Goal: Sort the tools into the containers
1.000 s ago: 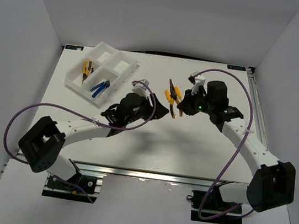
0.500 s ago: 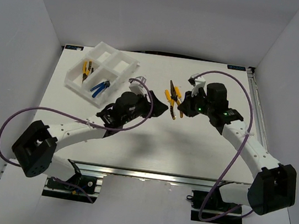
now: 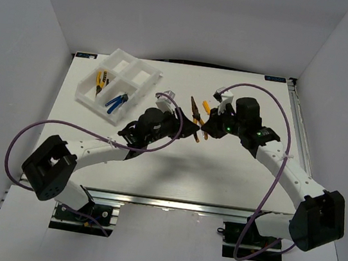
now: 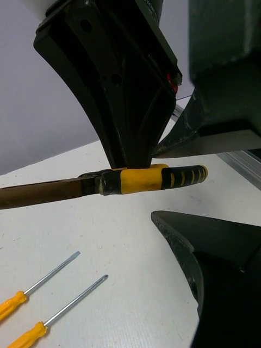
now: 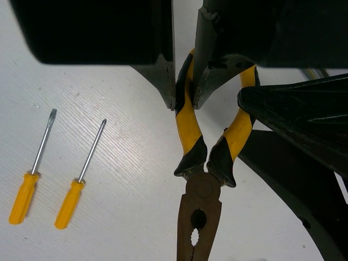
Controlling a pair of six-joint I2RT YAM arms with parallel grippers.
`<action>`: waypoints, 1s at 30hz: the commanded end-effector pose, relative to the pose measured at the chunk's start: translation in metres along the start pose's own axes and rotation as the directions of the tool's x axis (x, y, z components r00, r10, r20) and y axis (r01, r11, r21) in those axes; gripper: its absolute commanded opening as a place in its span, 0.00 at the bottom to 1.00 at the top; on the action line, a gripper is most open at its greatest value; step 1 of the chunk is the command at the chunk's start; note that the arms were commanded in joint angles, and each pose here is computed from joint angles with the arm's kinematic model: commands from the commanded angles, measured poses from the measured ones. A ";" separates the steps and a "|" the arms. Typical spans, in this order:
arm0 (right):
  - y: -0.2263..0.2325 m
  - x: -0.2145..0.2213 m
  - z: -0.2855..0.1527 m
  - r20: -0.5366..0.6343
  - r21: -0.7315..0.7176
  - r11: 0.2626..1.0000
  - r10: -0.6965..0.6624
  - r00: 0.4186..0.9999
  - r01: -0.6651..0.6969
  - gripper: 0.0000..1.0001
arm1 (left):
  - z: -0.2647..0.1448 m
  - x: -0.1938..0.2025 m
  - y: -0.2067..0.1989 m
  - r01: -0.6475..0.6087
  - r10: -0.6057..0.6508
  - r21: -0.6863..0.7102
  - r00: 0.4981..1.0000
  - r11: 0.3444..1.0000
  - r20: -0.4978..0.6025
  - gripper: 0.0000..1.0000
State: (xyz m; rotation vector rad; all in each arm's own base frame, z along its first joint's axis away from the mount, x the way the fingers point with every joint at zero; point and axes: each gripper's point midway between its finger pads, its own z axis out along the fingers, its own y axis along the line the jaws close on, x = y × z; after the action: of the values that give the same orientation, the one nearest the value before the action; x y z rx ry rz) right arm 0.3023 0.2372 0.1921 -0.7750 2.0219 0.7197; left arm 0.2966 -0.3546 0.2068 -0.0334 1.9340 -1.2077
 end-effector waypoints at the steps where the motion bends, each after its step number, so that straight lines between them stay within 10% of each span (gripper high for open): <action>1: 0.015 -0.026 -0.004 0.099 -0.058 0.997 -0.036 0.994 0.042 0.00 | 0.003 0.002 -0.007 -0.001 0.001 0.030 1.000 1.000 -0.006 0.51; 13: 0.034 -0.017 -0.006 0.085 -0.167 0.985 -0.038 0.996 0.051 0.02 | 0.008 0.006 0.013 -0.015 0.014 -0.046 1.000 0.999 -0.021 0.11; 21: 0.034 -0.016 -0.004 0.083 -0.191 0.972 -0.123 0.989 0.137 0.59 | -0.030 -0.047 0.058 0.003 0.018 -0.208 0.995 0.978 0.099 0.00; 30: 0.032 -0.014 -0.003 0.076 -0.193 0.964 -0.169 0.983 0.181 0.62 | -0.104 -0.166 0.103 0.114 -0.019 -0.272 0.944 0.955 0.328 0.00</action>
State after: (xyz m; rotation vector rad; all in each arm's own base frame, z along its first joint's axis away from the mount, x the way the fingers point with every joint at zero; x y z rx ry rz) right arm 0.2811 0.2529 0.1920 -0.9711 1.9149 0.8402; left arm 0.3663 -0.1782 0.2092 -0.4256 1.9077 -0.8582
